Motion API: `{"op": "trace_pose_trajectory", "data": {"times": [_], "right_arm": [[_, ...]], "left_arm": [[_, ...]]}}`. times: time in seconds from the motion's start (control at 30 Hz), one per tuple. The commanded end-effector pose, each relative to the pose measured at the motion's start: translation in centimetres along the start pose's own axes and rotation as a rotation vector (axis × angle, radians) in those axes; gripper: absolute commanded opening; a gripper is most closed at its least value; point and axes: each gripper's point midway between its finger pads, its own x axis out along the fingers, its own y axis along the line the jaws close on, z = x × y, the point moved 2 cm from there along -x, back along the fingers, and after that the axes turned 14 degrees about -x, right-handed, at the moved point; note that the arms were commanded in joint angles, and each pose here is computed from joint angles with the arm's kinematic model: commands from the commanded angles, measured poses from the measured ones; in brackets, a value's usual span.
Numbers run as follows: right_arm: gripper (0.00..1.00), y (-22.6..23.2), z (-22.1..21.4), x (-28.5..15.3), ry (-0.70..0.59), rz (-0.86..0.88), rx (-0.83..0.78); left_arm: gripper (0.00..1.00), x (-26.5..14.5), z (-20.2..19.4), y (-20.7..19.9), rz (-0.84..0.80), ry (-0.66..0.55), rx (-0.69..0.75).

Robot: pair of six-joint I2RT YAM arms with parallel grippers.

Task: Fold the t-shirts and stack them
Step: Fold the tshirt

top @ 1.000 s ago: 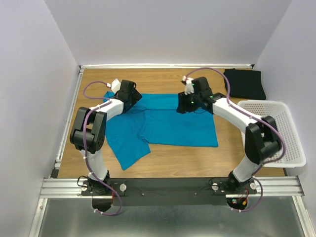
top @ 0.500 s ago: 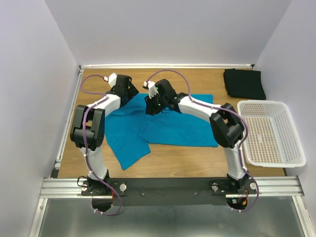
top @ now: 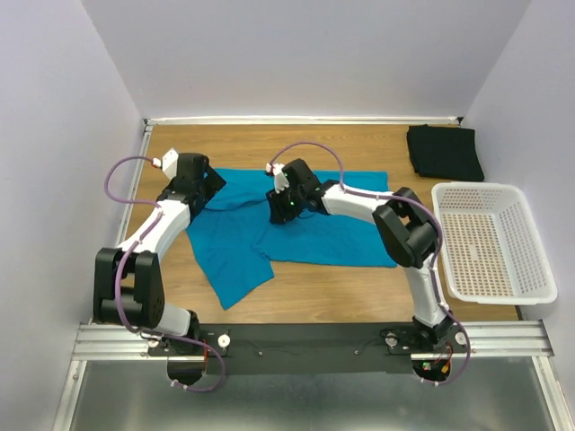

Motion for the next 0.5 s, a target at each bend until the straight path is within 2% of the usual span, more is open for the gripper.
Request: {"op": "trace_pose_trajectory", "data": {"times": [0.0,0.17,0.3,0.47], "right_arm": [[0.52,0.7,-1.3,-3.9,0.045,-0.087,0.054],[0.61,-0.1,-4.1,-8.9,0.119,-0.253,0.128],[0.67,-2.0,-7.9,-12.9,0.225,-0.429,0.222],[0.70,-4.0,-12.2,-18.0,0.299,-0.562,0.396]], "left_arm": [[0.99,-1.8,-1.6,4.5,0.119,0.041,0.058],[0.99,-5.1,-1.1,7.3,0.196,0.027,0.046],[0.98,-6.1,-2.6,11.0,0.285,0.049,0.032],[0.96,-6.7,-3.6,13.0,0.344,0.079,0.023]]}}
